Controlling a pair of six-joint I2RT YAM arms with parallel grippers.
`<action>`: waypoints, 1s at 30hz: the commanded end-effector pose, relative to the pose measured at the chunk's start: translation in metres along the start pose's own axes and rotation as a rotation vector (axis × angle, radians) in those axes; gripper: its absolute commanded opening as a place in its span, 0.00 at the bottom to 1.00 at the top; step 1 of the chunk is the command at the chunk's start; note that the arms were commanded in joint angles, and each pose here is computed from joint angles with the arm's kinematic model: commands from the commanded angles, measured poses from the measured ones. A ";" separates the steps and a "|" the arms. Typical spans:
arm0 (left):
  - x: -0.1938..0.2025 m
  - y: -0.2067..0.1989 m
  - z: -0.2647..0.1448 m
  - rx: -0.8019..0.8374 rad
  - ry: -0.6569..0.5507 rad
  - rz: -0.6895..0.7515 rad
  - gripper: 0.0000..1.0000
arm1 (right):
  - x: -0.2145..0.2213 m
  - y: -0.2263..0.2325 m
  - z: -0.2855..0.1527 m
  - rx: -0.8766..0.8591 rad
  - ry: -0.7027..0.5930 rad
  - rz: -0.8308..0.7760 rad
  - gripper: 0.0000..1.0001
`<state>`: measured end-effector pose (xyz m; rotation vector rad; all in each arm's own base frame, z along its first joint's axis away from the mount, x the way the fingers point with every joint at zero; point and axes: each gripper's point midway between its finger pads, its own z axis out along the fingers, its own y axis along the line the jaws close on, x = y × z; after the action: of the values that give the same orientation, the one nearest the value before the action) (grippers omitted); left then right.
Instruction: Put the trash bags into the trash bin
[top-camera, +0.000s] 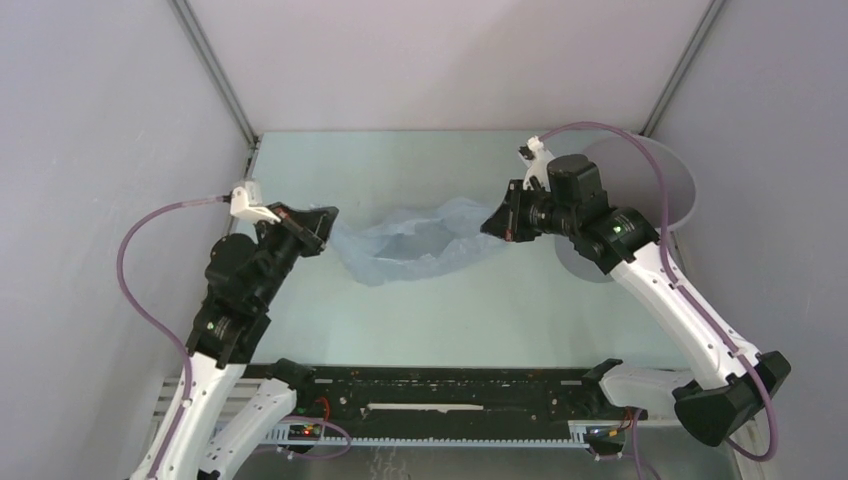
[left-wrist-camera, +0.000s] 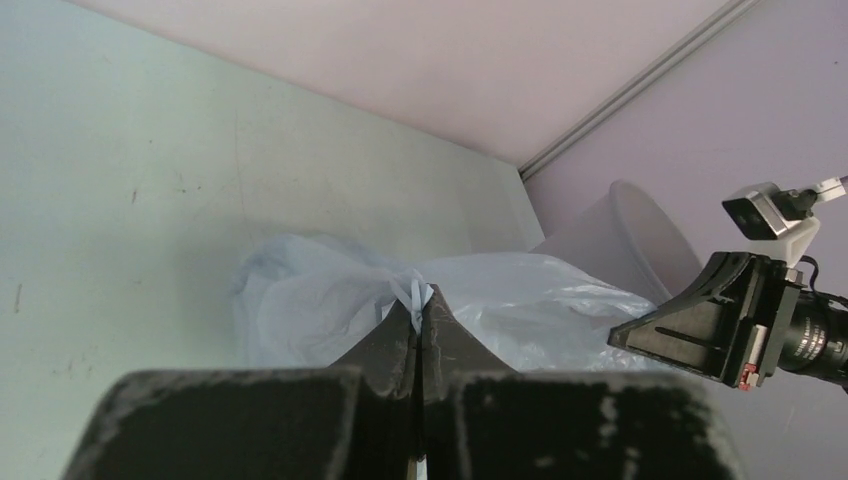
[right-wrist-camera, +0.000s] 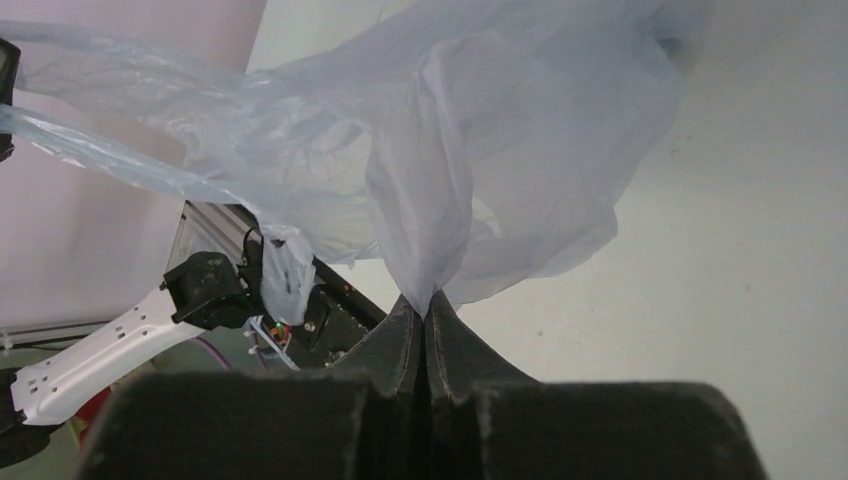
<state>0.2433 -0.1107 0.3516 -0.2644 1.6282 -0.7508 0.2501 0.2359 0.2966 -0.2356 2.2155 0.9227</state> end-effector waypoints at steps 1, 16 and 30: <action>-0.030 -0.034 0.005 0.097 -0.050 -0.036 0.00 | -0.013 0.018 -0.002 -0.064 -0.011 0.058 0.07; -0.092 -0.046 -0.024 0.062 -0.243 0.036 0.00 | -0.034 0.007 -0.055 0.067 -0.067 0.013 0.73; -0.087 -0.044 -0.015 0.031 -0.181 0.094 0.00 | -0.096 -0.125 -0.138 0.813 -0.245 -0.055 0.99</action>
<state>0.2419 -0.0926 0.4243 -0.2554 1.4921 -0.6696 0.2788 0.1039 0.3707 0.0689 2.1190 0.3445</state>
